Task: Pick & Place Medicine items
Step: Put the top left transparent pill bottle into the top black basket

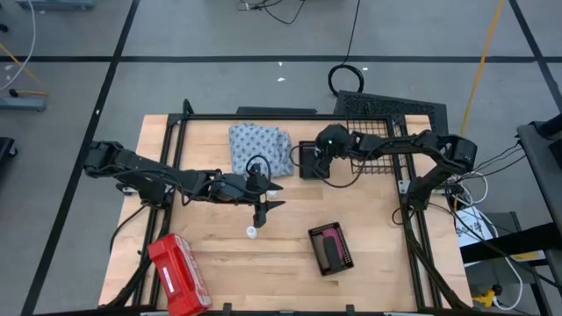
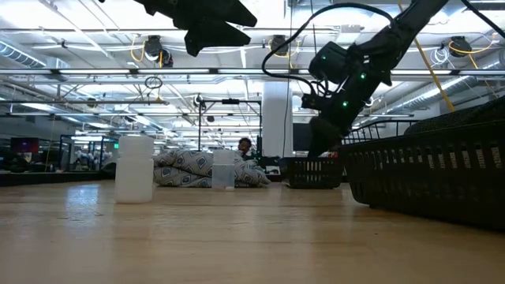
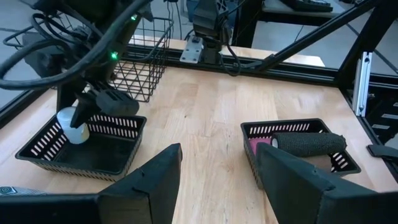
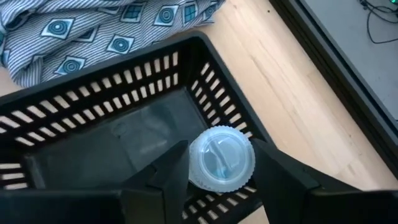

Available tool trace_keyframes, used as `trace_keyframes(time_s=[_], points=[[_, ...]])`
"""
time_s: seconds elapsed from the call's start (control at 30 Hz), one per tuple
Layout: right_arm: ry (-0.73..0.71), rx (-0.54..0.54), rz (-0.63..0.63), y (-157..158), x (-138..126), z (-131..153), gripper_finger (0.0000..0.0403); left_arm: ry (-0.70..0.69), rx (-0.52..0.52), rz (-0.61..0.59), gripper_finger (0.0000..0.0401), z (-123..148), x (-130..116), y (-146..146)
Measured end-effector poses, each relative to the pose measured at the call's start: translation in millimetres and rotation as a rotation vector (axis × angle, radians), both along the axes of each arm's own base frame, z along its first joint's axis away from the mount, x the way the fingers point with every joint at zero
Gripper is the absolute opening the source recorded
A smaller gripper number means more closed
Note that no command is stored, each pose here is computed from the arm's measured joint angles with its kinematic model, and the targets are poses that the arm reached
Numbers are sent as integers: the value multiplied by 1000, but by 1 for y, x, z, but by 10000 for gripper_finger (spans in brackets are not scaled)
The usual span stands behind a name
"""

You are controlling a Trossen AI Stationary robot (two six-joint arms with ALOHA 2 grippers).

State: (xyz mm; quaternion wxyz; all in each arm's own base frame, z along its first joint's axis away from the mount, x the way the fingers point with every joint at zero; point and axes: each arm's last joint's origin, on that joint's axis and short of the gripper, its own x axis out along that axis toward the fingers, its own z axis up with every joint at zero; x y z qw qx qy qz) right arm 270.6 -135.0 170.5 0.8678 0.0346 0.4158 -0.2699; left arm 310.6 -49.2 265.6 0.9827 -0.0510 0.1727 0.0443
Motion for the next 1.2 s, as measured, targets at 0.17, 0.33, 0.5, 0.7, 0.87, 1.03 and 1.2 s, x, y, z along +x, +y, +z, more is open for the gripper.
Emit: trace_keyframes(time_s=[0.17,0.33,0.5,0.7,0.87,1.03,1.2], points=[[11,2,4,1,-2,-4,162,0,0,0,214,0,0,0],[14,5,3,2,-3,-5,164,0,0,0,214,0,0,0],[15,5,3,2,-3,-5,164,0,0,0,214,0,0,0],[-10,-5,1,1,-2,-4,164,0,-6,2,214,0,0,0],[-28,-6,-6,1,-1,-3,164,0,-7,3,214,0,0,0],[-41,40,17,2,-1,-4,165,0,-7,2,214,0,0,0],[-44,42,13,2,-1,-4,186,0,-7,2,214,0,0,0]])
